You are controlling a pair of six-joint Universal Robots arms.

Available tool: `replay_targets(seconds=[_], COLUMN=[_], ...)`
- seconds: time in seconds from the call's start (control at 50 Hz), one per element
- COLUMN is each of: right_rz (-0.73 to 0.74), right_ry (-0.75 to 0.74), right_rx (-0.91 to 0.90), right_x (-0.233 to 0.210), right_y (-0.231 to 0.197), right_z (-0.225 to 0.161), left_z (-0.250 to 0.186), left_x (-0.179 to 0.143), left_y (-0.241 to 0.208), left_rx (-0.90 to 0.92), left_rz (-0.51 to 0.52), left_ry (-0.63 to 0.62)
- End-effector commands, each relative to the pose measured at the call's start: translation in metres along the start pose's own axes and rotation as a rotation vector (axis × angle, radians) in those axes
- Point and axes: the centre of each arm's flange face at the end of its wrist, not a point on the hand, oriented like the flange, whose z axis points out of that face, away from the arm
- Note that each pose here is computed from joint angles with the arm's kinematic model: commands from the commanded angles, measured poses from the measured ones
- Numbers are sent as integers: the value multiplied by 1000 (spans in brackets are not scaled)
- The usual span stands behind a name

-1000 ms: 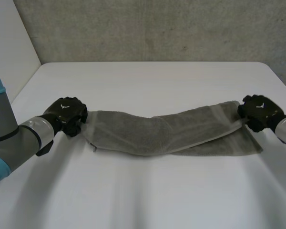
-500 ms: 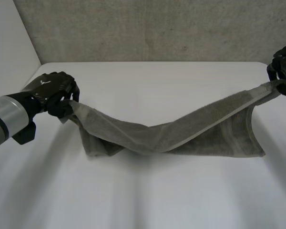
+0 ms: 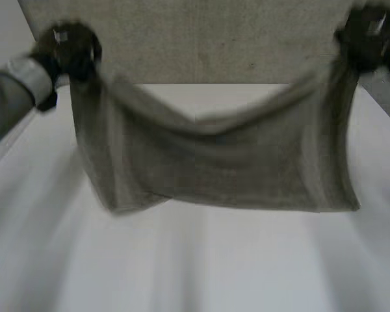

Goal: Fold the towel.

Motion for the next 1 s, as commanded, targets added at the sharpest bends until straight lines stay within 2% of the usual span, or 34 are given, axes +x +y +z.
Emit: replay_targets(seconds=[0.02, 0.04, 0.08, 0.18, 0.28, 0.3, 0.34, 0.36, 0.4, 0.48, 0.56, 0.66, 0.74, 0.78, 0.86, 1.0], right_rz=[223, 256, 262, 269, 280, 266, 253, 239, 230, 221, 211, 196, 228, 257, 332, 360], right_ry=[211, 179, 149, 92, 23, -15, -45, -79, -109, -149, -170, -144, -130, -126, -102, -30], right_rx=[360, 375, 363, 278, 180, 156, 138, 117, 95, 18, -25, -49, -36, -35, -18, 1], right_x=[75, 74, 68, 49, 23, 12, 3, -8, -16, -34, -45, -38, -26, -23, -11, 11], right_y=[-97, -97, -94, -69, -34, -22, -14, -3, 7, 43, 58, 59, 31, 22, -4, -36], right_z=[-2, -2, -3, -8, -13, -16, -18, -22, -26, -35, -39, -44, -53, -56, -67, -84], left_z=[3, -9, -12, -2, -3, -3, -7, -7, -11, -18, -28, -32, -35, -42, -52, -78], left_x=[-1, -8, -17, -19, -9, -9, -1, -1, 9, 16, 11, 9, 7, 2, 0, 0], left_y=[-114, -141, -147, -109, -34, -34, -1, -1, 39, 71, 103, 103, 95, 70, 49, -5], left_rx=[448, 541, 579, 499, 307, 307, 245, 245, 163, 85, -3, -31, -40, -31, -36, -2], left_rz=[7, -5, -24, -67, -128, -128, -116, -116, -103, -81, -58, -69, -75, -72, -85, -149], left_ry=[-8, 0, 12, 83, 119, 119, 137, 137, 158, 179, 169, 163, 155, 138, 126, 108])
